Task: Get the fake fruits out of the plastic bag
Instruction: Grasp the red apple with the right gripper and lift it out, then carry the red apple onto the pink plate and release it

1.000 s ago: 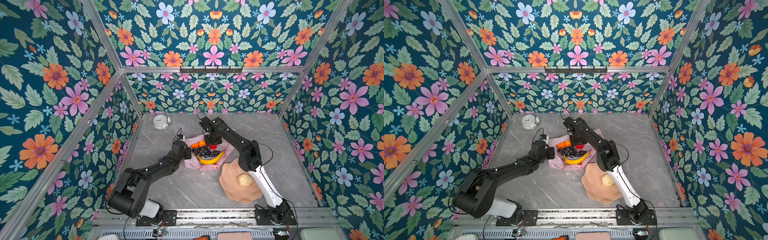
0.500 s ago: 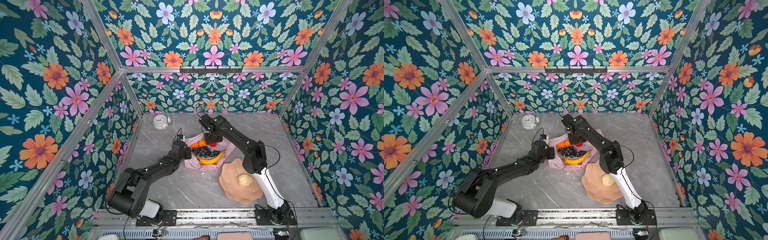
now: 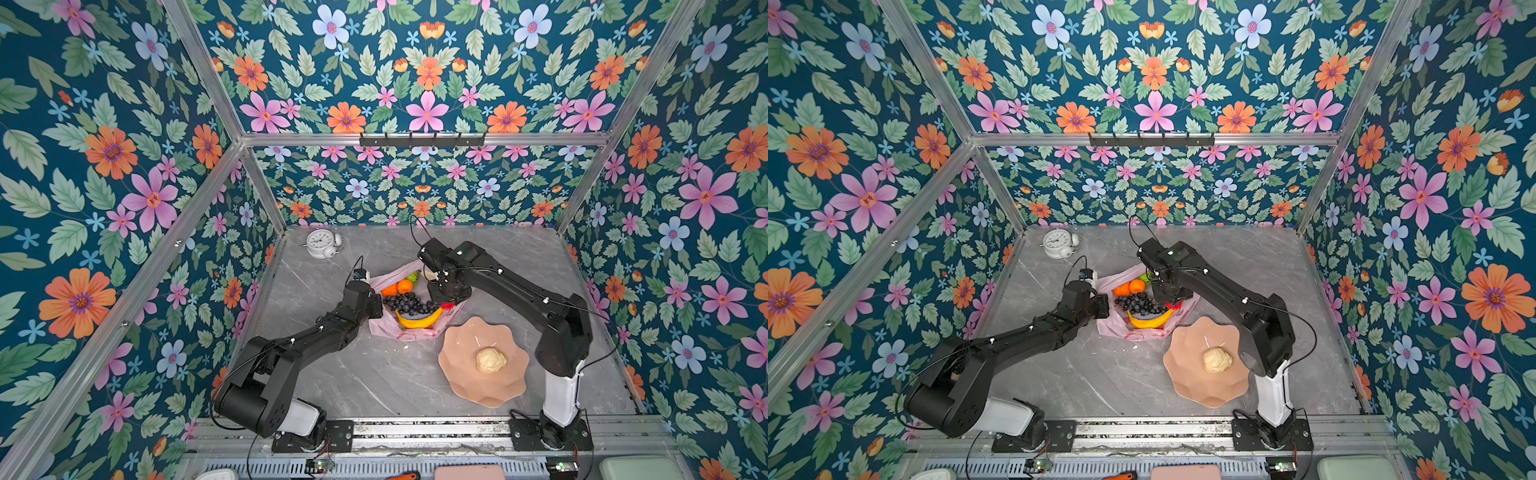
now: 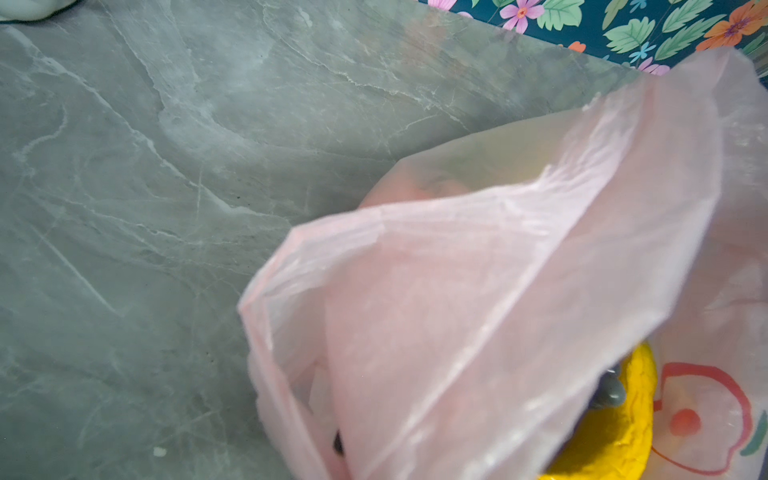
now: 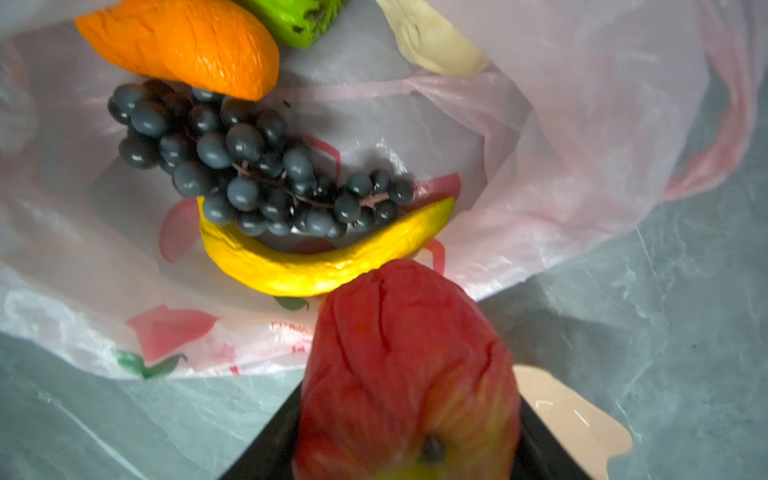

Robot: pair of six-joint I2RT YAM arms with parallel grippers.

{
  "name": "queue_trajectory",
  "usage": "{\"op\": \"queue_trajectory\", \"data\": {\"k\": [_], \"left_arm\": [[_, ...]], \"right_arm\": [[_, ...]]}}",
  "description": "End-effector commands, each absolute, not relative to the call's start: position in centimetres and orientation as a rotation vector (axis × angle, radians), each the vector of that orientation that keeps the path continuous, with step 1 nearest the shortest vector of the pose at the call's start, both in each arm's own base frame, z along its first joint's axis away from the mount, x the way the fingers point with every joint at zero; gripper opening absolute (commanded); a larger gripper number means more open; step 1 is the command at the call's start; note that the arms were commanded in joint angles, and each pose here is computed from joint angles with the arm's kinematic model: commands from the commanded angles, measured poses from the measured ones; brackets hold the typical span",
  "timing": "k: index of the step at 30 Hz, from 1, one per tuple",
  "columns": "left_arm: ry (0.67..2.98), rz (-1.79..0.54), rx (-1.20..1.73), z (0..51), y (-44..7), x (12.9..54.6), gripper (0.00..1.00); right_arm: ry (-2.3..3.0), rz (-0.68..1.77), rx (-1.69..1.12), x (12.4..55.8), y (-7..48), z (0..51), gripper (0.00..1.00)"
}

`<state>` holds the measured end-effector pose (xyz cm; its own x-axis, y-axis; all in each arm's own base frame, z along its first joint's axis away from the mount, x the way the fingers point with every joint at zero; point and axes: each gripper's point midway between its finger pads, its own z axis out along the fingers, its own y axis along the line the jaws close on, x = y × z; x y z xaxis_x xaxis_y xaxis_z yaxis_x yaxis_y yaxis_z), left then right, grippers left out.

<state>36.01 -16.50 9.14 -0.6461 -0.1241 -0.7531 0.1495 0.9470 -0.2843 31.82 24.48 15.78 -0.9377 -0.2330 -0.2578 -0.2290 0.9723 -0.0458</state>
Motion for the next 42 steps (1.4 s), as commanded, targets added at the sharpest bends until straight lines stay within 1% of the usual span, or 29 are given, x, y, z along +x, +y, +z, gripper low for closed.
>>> {"op": "queue_trajectory", "data": {"k": [1,7,12,18,25,36,42], "left_arm": [[2.219,-0.399,0.027,9.7,-16.5,36.3,0.00],[2.216,-0.393,0.027,9.8,-16.4,36.3,0.00],[2.217,-0.389,0.025,9.7,-16.3,36.3,0.00],[2.226,-0.387,0.026,9.4,-16.4,36.3,0.00],[2.228,-0.384,0.026,9.3,-16.3,36.3,0.00],[2.227,-0.386,0.027,9.4,-16.4,36.4,0.00],[2.231,-0.389,0.028,9.2,-16.5,36.4,0.00]], "right_arm": [[2.823,-0.025,-0.286,30.9,23.0,16.6,0.61],[2.819,-0.009,-0.210,28.1,19.6,17.1,0.62],[2.854,-0.039,-0.137,26.2,17.0,15.7,0.62],[2.891,-0.072,-0.064,24.7,15.0,13.8,0.62],[2.925,-0.080,-0.023,24.0,14.7,11.6,0.61],[2.954,-0.103,0.006,23.8,14.6,9.6,0.61],[3.006,-0.125,-0.003,22.5,14.5,8.2,0.60]]}}
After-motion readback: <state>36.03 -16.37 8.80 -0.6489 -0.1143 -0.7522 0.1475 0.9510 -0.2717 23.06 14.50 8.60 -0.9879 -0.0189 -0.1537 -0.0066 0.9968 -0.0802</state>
